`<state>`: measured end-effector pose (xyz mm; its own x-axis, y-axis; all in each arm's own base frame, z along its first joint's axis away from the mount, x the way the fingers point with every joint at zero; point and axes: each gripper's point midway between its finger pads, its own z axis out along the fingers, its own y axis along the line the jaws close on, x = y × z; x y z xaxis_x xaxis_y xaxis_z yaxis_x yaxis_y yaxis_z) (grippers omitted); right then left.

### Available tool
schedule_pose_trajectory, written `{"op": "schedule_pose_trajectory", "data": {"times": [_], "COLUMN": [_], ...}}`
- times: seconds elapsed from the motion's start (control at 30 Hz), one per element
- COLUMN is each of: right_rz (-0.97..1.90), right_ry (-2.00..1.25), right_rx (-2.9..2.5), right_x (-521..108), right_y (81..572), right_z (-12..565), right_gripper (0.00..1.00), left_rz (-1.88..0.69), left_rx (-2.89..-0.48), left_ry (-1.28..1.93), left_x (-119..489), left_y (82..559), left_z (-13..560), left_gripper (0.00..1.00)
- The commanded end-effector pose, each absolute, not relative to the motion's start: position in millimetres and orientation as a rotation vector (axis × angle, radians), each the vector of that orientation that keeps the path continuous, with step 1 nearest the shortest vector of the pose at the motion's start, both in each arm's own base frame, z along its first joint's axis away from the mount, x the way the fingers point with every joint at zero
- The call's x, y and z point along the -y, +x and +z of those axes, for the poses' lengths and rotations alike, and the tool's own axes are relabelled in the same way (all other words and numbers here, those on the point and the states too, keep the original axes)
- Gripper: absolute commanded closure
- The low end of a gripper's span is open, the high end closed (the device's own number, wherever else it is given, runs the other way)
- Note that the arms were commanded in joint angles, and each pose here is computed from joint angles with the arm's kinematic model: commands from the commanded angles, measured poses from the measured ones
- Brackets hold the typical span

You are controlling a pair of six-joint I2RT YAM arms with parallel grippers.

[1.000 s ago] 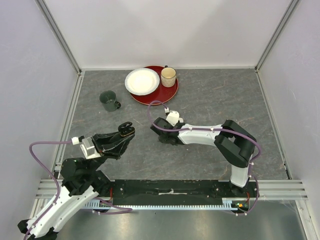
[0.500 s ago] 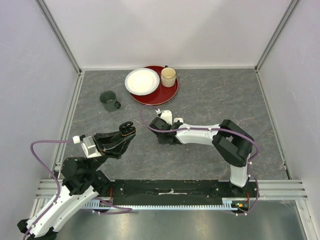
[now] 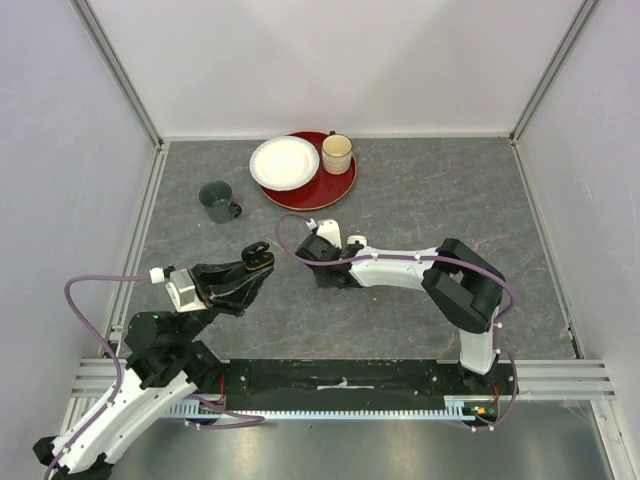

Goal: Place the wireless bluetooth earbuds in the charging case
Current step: Pick up the earbud from the center of the board.

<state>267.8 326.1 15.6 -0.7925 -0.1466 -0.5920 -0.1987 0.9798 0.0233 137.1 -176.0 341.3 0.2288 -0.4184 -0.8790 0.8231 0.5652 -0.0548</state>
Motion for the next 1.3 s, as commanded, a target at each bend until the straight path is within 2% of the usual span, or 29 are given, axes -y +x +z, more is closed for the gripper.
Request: {"op": "schedule_pose_trajectory", "data": {"times": [0.0, 0.23, 0.53, 0.73, 1.0, 1.1, 1.27], "right_rz": [-0.112, -0.119, -0.056, 0.027, 0.066, 0.053, 0.021], "right_ry": [-0.294, -0.285, -0.229, -0.171, -0.131, -0.128, -0.126], "right_rx": [-2.653, -2.670, -2.662, -2.626, -2.630, -2.663, -2.680], "right_x": [-277.7, -274.9, -276.6, -283.3, -289.8, -289.8, -281.5], "right_y": [246.1, 244.0, 247.5, 256.3, 262.1, 258.8, 253.2], "right_z": [-35.0, -41.9, -28.1, -2.8, -1.0, -13.5, -22.0], "right_gripper": [0.59, 0.66, 0.86, 0.92, 0.90, 0.85, 0.70], "left_rz": [-0.942, -0.943, -0.943, -0.941, -0.940, -0.944, -0.947], "left_rx": [-0.948, -0.947, -0.966, -0.972, -0.983, -0.983, -0.984], "left_ry": [0.448, 0.451, 0.457, 0.453, 0.458, 0.460, 0.454], "left_x": [171.6, 171.9, 173.8, 174.1, 176.4, 176.8, 176.3], "left_y": [128.1, 127.8, 129.4, 130.8, 133.0, 132.5, 132.4], "left_z": [368.1, 368.5, 363.2, 362.1, 360.8, 360.8, 360.7], "left_gripper": [0.98, 0.98, 0.98, 0.98, 0.98, 0.98, 0.98]}}
